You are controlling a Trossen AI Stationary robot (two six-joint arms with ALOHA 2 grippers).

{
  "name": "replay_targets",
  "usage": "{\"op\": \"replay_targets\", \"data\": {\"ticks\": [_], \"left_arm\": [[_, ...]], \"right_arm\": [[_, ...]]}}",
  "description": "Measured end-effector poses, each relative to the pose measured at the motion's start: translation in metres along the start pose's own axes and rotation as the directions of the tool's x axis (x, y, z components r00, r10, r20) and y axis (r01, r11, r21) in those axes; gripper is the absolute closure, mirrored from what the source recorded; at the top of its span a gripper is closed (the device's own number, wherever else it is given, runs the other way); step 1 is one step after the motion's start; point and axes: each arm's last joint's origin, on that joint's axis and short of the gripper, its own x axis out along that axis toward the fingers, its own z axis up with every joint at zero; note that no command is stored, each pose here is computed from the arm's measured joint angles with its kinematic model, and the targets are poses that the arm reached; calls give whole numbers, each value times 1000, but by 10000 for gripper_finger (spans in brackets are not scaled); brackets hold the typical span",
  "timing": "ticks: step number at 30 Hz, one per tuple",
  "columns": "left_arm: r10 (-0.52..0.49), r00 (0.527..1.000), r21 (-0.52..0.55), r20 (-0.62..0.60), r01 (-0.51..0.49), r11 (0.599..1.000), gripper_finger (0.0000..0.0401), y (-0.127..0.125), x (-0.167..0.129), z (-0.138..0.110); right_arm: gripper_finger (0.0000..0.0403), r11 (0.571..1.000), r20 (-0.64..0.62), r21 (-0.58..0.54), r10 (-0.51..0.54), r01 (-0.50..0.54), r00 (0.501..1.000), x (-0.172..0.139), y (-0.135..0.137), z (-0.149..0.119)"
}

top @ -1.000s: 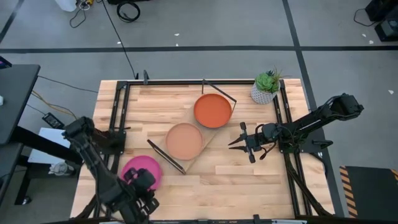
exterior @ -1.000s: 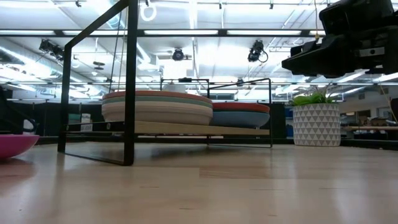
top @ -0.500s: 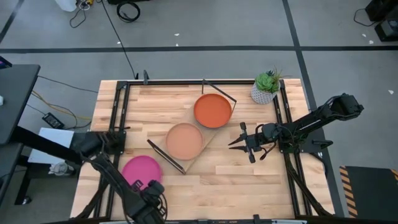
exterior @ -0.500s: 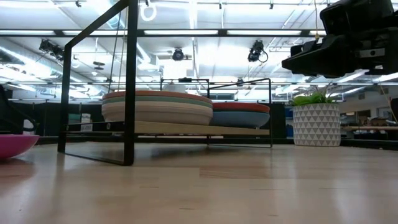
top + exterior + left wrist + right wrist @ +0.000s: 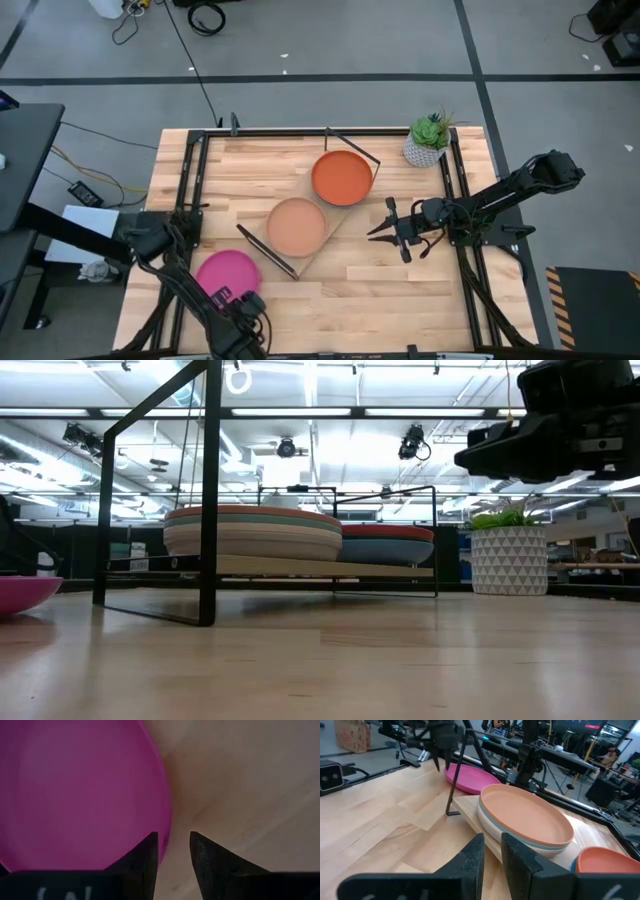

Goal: Place and stack plates onto a shelf
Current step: Stack the pink plate on top of the orange plate on the shelf

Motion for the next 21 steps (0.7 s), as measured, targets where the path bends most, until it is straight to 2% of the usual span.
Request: {"op": "replay_targets", "data": {"ticks": [3, 8, 10, 13, 16, 21], "left_arm": [[29, 999, 51, -15, -28, 998, 283, -3, 9, -1], [61, 998, 60, -16, -60, 996, 289, -3, 13, -2], [61, 998, 60, -16, -60, 996, 304, -3, 13, -2], [59, 998, 72, -22, -57, 996, 347, -3, 13, -2], [35, 998, 84, -55, -30, 996, 386, -5, 13, -3], [-66, 995, 107, -80, 74, 991, 387, -11, -9, -2]], "right_arm": [[332, 1000, 4, 1, 5, -5, 1000, 0, 0, 0], [332, 1000, 5, 5, 4, -4, 1000, 0, 0, 0], [332, 1000, 8, 6, 3, -4, 1000, 0, 0, 1], [332, 1000, 8, 6, 4, -4, 1000, 0, 0, 1], [332, 1000, 8, 6, 6, -6, 1000, 0, 0, 1], [332, 1000, 8, 5, 6, -6, 1000, 0, 0, 1]]}}
